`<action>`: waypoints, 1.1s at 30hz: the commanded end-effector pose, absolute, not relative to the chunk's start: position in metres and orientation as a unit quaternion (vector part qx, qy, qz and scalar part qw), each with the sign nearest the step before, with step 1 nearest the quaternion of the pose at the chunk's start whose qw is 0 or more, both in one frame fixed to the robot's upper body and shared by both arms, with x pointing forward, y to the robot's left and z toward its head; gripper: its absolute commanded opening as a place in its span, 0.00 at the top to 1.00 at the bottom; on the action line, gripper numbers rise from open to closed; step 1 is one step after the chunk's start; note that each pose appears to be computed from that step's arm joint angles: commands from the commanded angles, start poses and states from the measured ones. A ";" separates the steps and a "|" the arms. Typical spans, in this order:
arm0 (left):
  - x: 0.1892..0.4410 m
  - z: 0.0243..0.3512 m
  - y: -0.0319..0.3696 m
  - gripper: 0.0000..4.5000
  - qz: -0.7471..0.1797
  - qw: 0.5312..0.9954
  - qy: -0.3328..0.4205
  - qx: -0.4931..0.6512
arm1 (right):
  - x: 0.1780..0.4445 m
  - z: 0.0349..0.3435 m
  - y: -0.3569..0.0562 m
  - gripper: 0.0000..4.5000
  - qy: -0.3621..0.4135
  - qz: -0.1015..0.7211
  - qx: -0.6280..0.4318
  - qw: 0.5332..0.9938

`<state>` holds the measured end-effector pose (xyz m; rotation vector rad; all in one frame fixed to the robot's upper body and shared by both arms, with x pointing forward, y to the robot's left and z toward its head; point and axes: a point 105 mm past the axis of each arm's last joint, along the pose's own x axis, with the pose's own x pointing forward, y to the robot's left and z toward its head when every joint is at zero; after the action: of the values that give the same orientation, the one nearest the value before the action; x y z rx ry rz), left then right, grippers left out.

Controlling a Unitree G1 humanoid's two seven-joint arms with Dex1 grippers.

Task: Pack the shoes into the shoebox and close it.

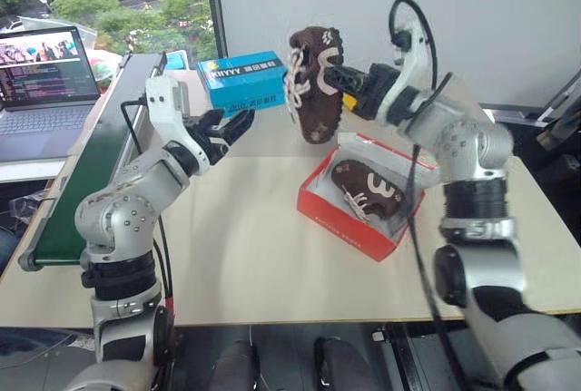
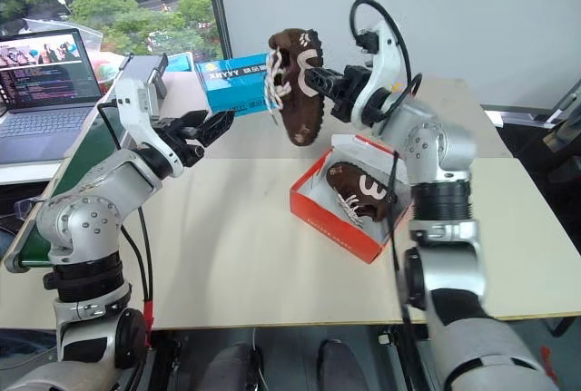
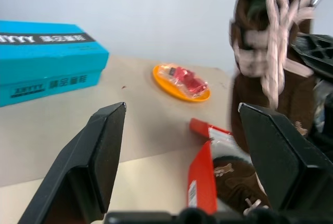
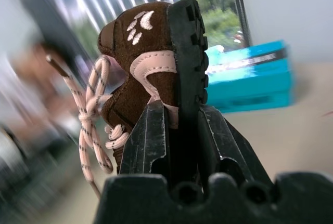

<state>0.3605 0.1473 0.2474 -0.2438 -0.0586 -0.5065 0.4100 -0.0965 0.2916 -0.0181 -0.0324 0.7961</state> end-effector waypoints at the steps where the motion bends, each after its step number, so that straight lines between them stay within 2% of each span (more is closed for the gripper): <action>1: 0.352 0.245 0.144 0.18 -0.268 0.960 -0.028 -0.080 | 0.403 0.286 -0.102 0.93 0.014 0.422 -0.168 0.891; 5: 0.348 0.236 0.137 0.18 -0.277 0.958 -0.018 -0.076 | 0.400 0.264 -0.122 0.93 0.076 0.441 -0.243 0.861; 12: 0.345 0.233 0.133 0.18 -0.276 0.958 -0.018 -0.081 | 0.389 0.220 -0.141 0.93 0.166 0.475 -0.285 0.816; 19: 0.343 0.233 0.131 0.18 -0.271 0.957 -0.021 -0.103 | 0.398 0.188 -0.158 0.93 0.214 0.464 -0.280 0.813; 27: 0.341 0.232 0.133 0.18 -0.263 0.959 -0.022 -0.104 | 0.409 0.140 -0.155 0.93 0.265 0.462 -0.236 0.813; 33: 0.340 0.230 0.132 0.18 -0.260 0.960 -0.020 -0.104 | 0.412 0.107 -0.152 0.93 0.297 0.453 -0.240 0.805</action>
<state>0.3461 0.1340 0.2198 -0.2201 0.0039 -0.5159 0.4135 -0.1429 0.1312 -0.5113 0.5712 1.0117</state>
